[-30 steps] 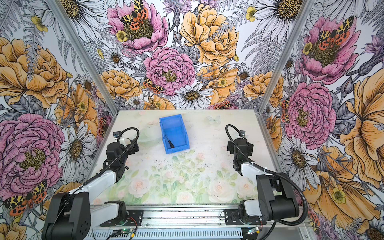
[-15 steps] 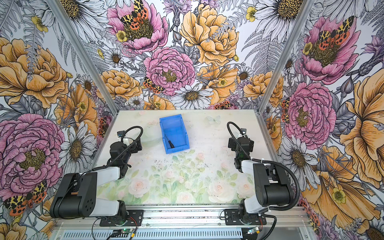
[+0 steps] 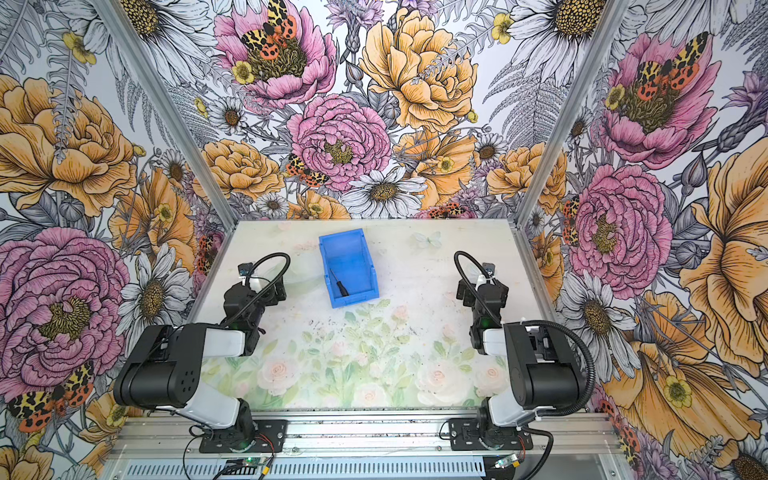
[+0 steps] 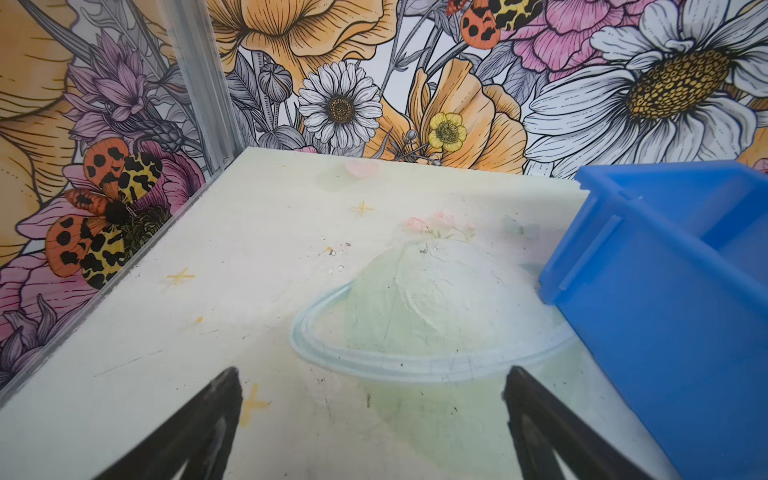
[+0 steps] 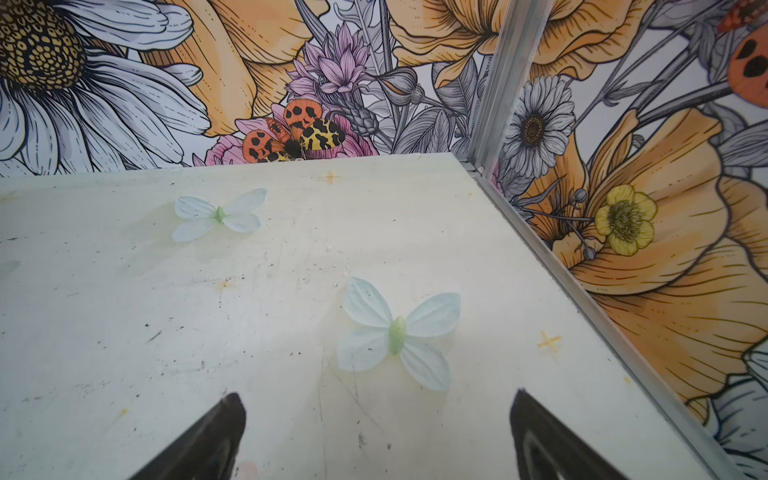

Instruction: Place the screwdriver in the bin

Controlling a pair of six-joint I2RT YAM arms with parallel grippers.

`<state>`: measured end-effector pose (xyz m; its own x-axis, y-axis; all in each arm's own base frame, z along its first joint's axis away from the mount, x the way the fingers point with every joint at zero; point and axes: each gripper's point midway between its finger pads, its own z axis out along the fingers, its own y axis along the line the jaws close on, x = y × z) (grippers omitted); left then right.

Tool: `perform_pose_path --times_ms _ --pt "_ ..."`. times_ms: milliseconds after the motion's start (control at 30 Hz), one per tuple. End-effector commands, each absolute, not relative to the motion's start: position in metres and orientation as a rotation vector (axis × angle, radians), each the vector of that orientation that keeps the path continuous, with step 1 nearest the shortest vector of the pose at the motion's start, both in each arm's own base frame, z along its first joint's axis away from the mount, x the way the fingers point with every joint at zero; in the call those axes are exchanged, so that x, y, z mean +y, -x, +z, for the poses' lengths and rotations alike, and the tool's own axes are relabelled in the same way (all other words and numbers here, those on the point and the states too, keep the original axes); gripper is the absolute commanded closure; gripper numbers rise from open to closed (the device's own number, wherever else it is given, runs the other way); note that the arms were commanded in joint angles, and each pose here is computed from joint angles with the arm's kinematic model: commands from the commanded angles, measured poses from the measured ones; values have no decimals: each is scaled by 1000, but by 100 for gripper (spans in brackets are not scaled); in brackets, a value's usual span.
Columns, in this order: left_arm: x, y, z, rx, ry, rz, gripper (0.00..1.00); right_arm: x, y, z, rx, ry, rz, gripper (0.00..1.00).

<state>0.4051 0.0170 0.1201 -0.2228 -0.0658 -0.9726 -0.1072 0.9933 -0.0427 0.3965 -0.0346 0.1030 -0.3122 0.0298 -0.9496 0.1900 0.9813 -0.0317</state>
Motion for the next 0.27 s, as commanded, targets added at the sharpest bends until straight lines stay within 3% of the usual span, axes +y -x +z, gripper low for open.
perform_pose_path --times_ms 0,233 --pt "13 -401 132 1727 112 112 1 -32 -400 113 1839 -144 -144 1" --pt "13 -406 130 1753 88 55 2 -32 -400 113 1837 -145 -145 0"
